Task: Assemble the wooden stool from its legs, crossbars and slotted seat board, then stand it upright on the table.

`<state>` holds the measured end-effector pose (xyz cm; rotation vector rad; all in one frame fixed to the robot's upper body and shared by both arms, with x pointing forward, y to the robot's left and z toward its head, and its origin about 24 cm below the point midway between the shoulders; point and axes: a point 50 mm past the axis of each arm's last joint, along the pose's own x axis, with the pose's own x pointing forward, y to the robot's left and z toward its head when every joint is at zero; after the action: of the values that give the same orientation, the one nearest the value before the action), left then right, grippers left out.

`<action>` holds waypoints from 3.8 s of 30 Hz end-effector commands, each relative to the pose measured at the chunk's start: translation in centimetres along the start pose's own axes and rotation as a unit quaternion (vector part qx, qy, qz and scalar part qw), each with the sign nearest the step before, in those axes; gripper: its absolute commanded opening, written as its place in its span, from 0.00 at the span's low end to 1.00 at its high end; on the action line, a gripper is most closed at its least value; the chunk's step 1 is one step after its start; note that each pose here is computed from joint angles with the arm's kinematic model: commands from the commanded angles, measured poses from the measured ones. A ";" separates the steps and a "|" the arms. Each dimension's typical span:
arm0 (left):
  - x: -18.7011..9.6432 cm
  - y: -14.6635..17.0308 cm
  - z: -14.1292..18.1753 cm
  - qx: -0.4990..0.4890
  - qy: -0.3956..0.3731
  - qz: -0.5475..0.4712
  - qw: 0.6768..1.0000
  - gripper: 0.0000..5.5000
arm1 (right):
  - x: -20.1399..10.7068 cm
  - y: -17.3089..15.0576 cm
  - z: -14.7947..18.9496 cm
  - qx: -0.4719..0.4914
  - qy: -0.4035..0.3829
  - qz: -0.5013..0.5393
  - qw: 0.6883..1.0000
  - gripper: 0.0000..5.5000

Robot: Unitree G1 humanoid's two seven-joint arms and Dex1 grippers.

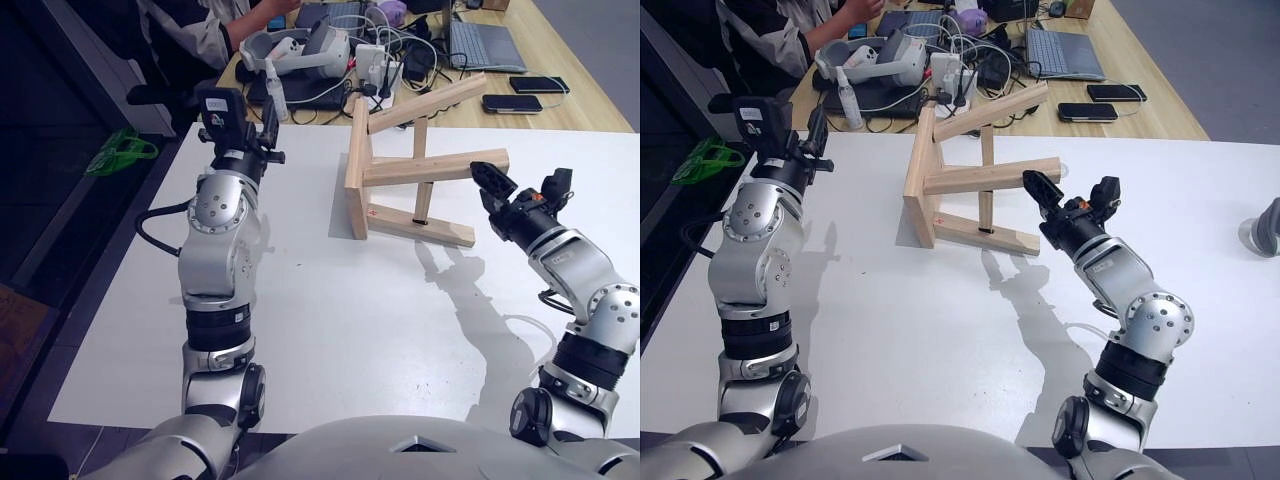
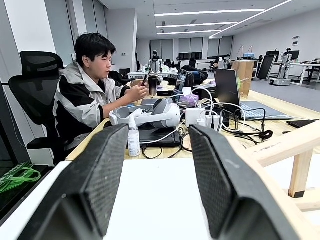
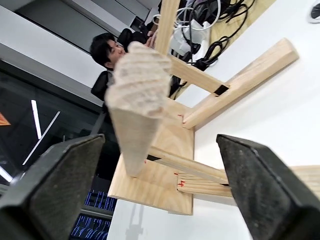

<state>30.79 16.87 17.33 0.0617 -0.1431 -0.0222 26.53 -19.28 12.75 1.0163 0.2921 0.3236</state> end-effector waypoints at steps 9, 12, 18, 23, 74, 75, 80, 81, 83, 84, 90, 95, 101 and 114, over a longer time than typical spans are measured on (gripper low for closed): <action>0.0 0.0 0.2 0.003 -0.009 0.005 1.000 0.41 | -4.8 -2.5 5.9 -0.485 0.177 -0.007 0.857 0.75; -0.1 0.0 0.2 0.003 -0.008 0.005 1.000 0.41 | -4.2 0.2 8.2 -0.569 0.125 0.039 0.811 0.75; 0.1 0.0 0.3 0.007 -0.007 0.005 1.000 0.41 | -0.4 10.3 6.6 -0.597 0.030 0.240 0.765 0.75; 0.1 0.0 0.4 0.008 -0.009 0.007 1.000 0.41 | 4.2 7.4 -1.1 -0.744 0.152 0.226 0.610 0.75; 0.8 -0.8 0.6 0.000 -0.014 -0.007 1.000 0.41 | 10.3 1.7 -0.7 -0.783 -0.034 -0.024 0.620 0.36; 0.8 -0.8 0.6 0.000 -0.015 -0.006 1.000 0.41 | 10.1 1.5 -0.7 -0.778 -0.030 -0.026 0.627 0.36; 0.9 -0.6 0.7 0.002 -0.017 -0.004 1.000 0.41 | 9.2 0.9 -0.4 -0.784 -0.025 -0.026 0.620 0.36; 0.9 -0.6 0.8 0.002 -0.017 -0.004 1.000 0.41 | 9.1 0.9 -0.3 -0.784 -0.027 -0.026 0.620 0.36; 0.9 -0.6 0.8 0.003 -0.018 -0.003 1.000 0.41 | 8.9 0.8 -0.1 -0.775 -0.031 -0.031 0.631 0.36; 0.9 -0.5 0.8 0.003 -0.019 -0.003 1.000 0.41 | 8.8 0.7 0.0 -0.764 -0.032 -0.035 0.644 0.36; 1.0 -0.5 0.9 0.007 -0.022 -0.004 1.000 0.41 | 7.9 0.1 0.3 -0.722 -0.037 -0.054 0.688 0.35; 1.1 -0.5 1.0 0.010 -0.025 -0.004 1.000 0.41 | 7.6 -0.2 0.2 -0.692 -0.035 -0.064 0.718 0.35; 1.1 -0.4 1.2 0.011 -0.028 -0.003 1.000 0.41 | 6.8 -0.8 0.0 -0.662 -0.029 -0.077 0.745 0.35; 1.0 -0.3 1.0 0.010 -0.027 0.000 1.000 0.41 | 5.4 -1.9 0.6 -0.606 -0.029 -0.111 0.787 0.34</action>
<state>31.58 16.21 18.21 0.0655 -0.1933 -0.0318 32.48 -18.05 14.08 -0.3869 -0.0713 0.1922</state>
